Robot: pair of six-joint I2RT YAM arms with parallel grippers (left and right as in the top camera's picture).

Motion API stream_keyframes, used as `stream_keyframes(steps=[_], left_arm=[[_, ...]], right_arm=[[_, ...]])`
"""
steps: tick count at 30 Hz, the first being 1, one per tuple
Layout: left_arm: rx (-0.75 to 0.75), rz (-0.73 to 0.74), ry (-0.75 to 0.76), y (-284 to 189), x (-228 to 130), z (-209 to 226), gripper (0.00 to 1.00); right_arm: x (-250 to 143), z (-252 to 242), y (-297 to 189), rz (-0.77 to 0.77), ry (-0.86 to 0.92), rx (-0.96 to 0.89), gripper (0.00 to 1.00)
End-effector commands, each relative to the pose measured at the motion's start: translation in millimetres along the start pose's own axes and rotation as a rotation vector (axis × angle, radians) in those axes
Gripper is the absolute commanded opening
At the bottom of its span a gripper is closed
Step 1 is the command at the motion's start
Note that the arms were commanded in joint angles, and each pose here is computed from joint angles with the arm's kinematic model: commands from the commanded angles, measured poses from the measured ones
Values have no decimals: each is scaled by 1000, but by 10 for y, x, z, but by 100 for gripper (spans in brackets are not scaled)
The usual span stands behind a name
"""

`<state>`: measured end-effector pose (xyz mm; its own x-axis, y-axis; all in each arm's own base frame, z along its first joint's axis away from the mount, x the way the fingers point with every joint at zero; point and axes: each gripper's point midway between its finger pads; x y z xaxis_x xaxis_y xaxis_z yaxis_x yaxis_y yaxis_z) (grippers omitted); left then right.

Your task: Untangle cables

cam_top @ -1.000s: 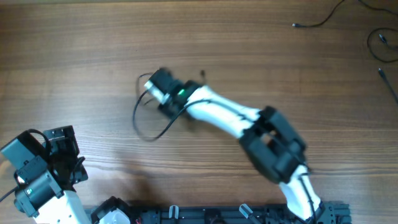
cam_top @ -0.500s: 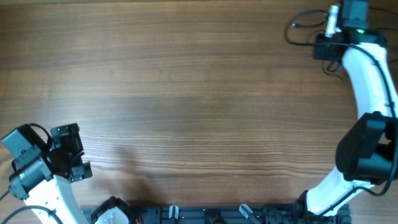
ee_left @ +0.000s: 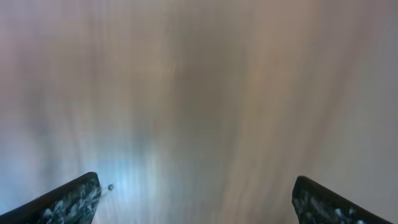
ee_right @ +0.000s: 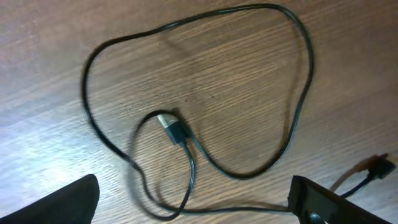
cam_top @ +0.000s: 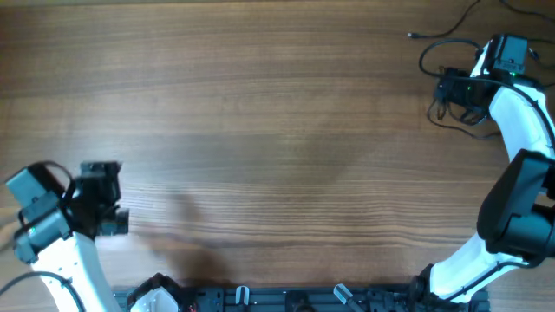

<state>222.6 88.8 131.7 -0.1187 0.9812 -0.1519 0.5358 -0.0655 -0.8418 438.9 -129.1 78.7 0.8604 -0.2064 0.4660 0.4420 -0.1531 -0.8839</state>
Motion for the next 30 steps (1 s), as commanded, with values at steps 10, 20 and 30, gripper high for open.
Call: stream_keyframes(steps=[10,20,30], left_arm=[[-331,241,827,75,-1816,-695,100],[-641,-215,1092,-899,-1545,-987,100],[-688,-230,1083,-1269,-1392,-645,100]], right_arm=[[1165,-2,-2814,-835,66,59,100],[1490,340,-3733,-1190,-69,242,100],[609,331,-4379,-1260,-71,232,100]])
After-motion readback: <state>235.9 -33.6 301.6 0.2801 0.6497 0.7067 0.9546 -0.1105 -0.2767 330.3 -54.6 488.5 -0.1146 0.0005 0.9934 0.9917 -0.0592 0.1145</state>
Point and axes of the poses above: each gripper's point midway between its finger pads, its own y axis out along the fingers, its own z axis along the line the jaws close on, x = y × z, and after that the axes turned 10 degrees about -y, right-handed
